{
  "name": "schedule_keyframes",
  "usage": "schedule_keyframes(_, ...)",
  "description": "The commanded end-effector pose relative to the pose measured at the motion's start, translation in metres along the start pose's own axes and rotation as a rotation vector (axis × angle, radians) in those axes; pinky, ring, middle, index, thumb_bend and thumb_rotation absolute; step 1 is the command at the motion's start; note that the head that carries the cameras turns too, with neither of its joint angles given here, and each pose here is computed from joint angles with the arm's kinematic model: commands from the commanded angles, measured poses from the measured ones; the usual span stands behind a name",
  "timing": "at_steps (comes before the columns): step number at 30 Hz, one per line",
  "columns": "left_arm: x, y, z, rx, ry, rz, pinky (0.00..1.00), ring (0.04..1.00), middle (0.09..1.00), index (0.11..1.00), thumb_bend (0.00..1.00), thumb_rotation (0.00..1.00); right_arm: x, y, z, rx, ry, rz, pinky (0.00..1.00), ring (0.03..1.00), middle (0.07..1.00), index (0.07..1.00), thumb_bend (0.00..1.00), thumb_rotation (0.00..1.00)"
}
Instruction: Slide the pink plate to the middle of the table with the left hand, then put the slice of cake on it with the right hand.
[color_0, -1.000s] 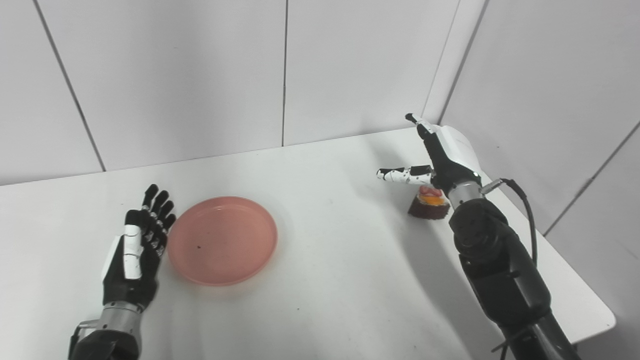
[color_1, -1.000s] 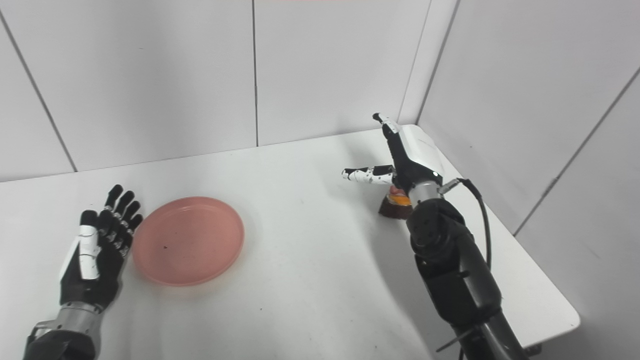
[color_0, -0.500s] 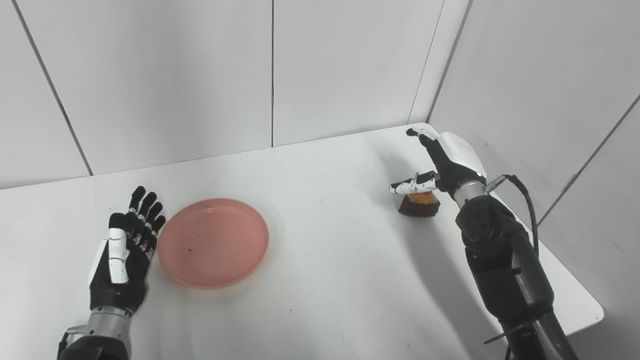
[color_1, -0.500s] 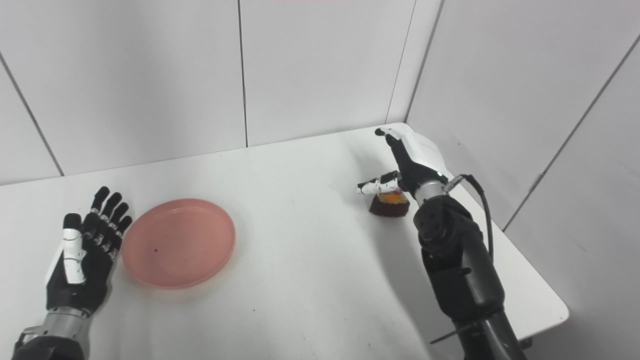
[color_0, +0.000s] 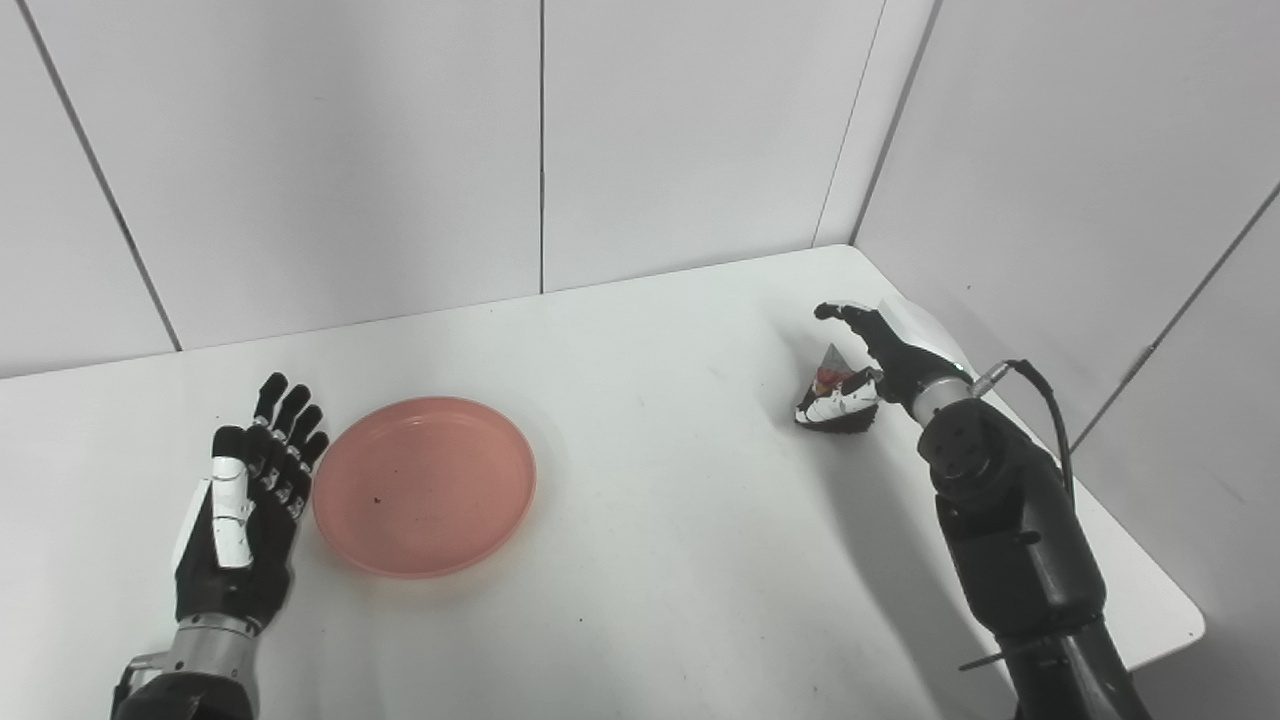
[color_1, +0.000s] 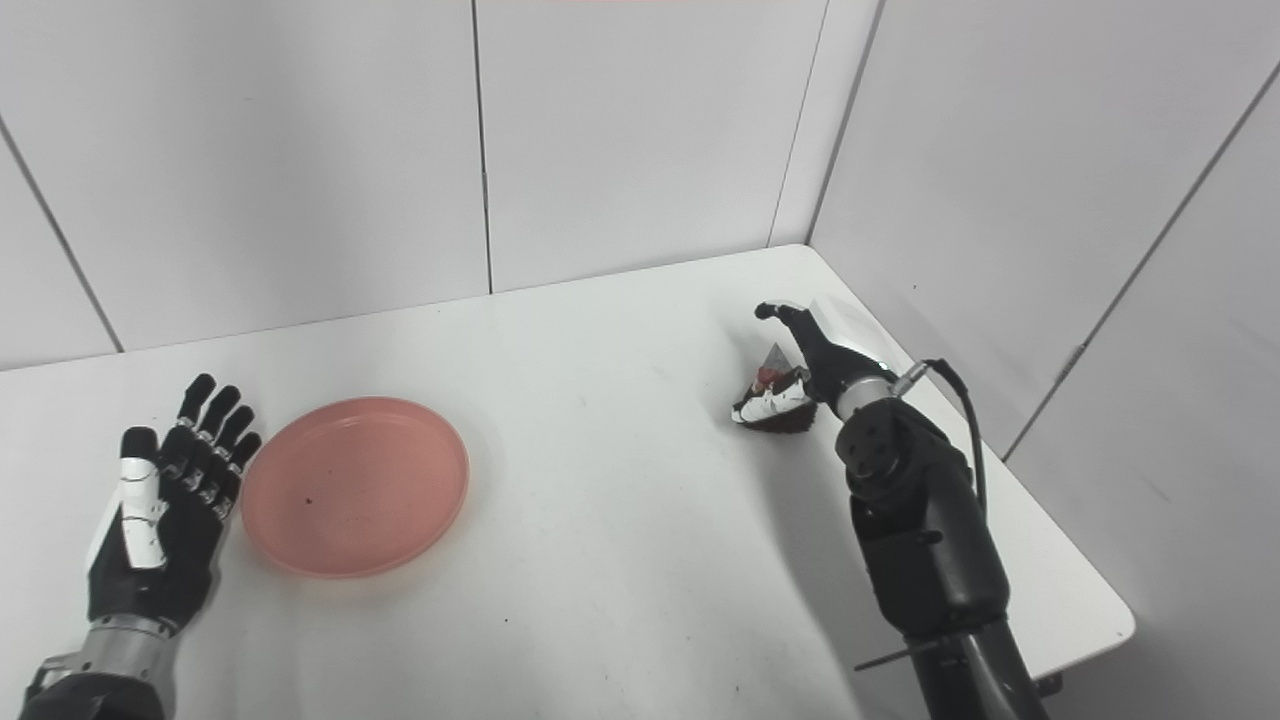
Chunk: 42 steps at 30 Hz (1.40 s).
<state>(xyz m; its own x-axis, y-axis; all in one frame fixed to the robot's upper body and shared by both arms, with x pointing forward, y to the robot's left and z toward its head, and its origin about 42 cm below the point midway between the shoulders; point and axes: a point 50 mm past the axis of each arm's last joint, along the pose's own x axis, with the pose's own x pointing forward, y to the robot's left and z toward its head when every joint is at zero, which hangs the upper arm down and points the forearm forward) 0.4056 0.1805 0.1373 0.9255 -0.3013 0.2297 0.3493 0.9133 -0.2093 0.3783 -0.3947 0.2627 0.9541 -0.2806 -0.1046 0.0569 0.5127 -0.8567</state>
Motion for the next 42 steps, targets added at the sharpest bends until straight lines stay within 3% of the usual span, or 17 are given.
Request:
schedule_keyframes(1, -0.032, 0.015, -0.025, -0.009, 0.092, 0.043, 1.0, 1.0, 1.0, 1.0, 0.74, 1.0, 0.003, -0.018, 0.006, -0.015, -0.019, -0.074, 0.79, 0.893, 0.903, 0.812, 0.8, 0.07)
schedule_keyframes(6, -0.033, 0.013, -0.023, -0.008, 0.091, 0.042, 1.0, 1.0, 1.0, 1.0, 0.74, 1.0, 0.009, -0.01, 0.004, -0.025, -0.002, -0.095, 0.76, 0.886, 0.892, 0.804, 0.76, 0.04)
schedule_keyframes(7, -0.033, 0.014, -0.023, -0.009, 0.093, 0.041, 1.0, 1.0, 1.0, 1.0, 0.75, 1.0, 0.01, -0.008, 0.003, -0.02, 0.0, -0.098, 0.61, 0.77, 0.804, 0.808, 0.74, 0.01)
schedule_keyframes(9, -0.033, 0.013, -0.023, -0.005, 0.095, 0.039, 1.0, 1.0, 1.0, 1.0, 0.75, 1.0, 0.012, -0.005, 0.0, -0.011, 0.006, -0.105, 0.51, 0.67, 0.722, 0.81, 0.71, 0.0)
schedule_keyframes(15, -0.033, 0.013, -0.022, -0.003, 0.098, 0.029, 1.0, 1.0, 1.0, 1.0, 0.75, 1.0, 0.022, 0.006, -0.005, -0.031, 0.015, -0.134, 0.39, 0.552, 0.677, 0.794, 0.63, 0.0)
schedule_keyframes(18, -0.033, 0.011, -0.021, -0.001, 0.099, 0.03, 1.0, 1.0, 1.0, 1.0, 0.75, 1.0, 0.027, 0.012, -0.01, -0.057, 0.004, -0.143, 0.38, 0.543, 0.72, 0.776, 0.57, 0.0)
schedule_keyframes(22, -0.033, 0.009, -0.021, 0.002, 0.097, 0.026, 1.0, 1.0, 1.0, 1.0, 0.73, 1.0, 0.035, 0.018, -0.017, -0.011, -0.011, -0.172, 0.52, 0.673, 0.751, 0.71, 0.44, 0.0)
schedule_keyframes(24, -0.033, 0.008, -0.02, 0.005, 0.094, 0.025, 1.0, 1.0, 1.0, 1.0, 0.73, 1.0, 0.037, 0.019, -0.019, -0.004, -0.009, -0.197, 0.39, 0.536, 0.655, 0.674, 0.45, 0.0)
schedule_keyframes(25, -0.033, 0.007, -0.02, 0.005, 0.093, 0.024, 1.0, 1.0, 1.0, 1.0, 0.73, 1.0, 0.038, 0.019, -0.019, -0.01, -0.004, -0.208, 0.26, 0.379, 0.551, 0.655, 0.5, 0.0)
schedule_keyframes(27, -0.032, 0.007, -0.02, 0.002, 0.094, 0.021, 1.0, 1.0, 1.0, 1.0, 0.73, 1.0, 0.039, 0.019, -0.02, -0.02, 0.002, -0.221, 0.15, 0.237, 0.486, 0.636, 0.53, 0.0)
schedule_keyframes(34, -0.032, 0.005, -0.02, 0.008, 0.093, 0.027, 1.0, 1.0, 1.0, 1.0, 0.73, 1.0, 0.041, 0.02, -0.02, -0.037, 0.0, -0.247, 0.14, 0.218, 0.471, 0.587, 0.54, 0.0)
schedule_keyframes(40, -0.032, 0.006, -0.021, 0.009, 0.094, 0.017, 1.0, 1.0, 1.0, 1.0, 0.73, 1.0, 0.042, 0.022, -0.019, -0.028, -0.005, -0.337, 0.23, 0.367, 0.474, 0.524, 0.52, 0.0)
schedule_keyframes(42, -0.033, 0.006, -0.022, 0.011, 0.095, 0.019, 1.0, 1.0, 1.0, 1.0, 0.73, 1.0, 0.043, 0.022, -0.017, 0.006, -0.011, -0.383, 0.18, 0.408, 0.485, 0.489, 0.52, 0.0)
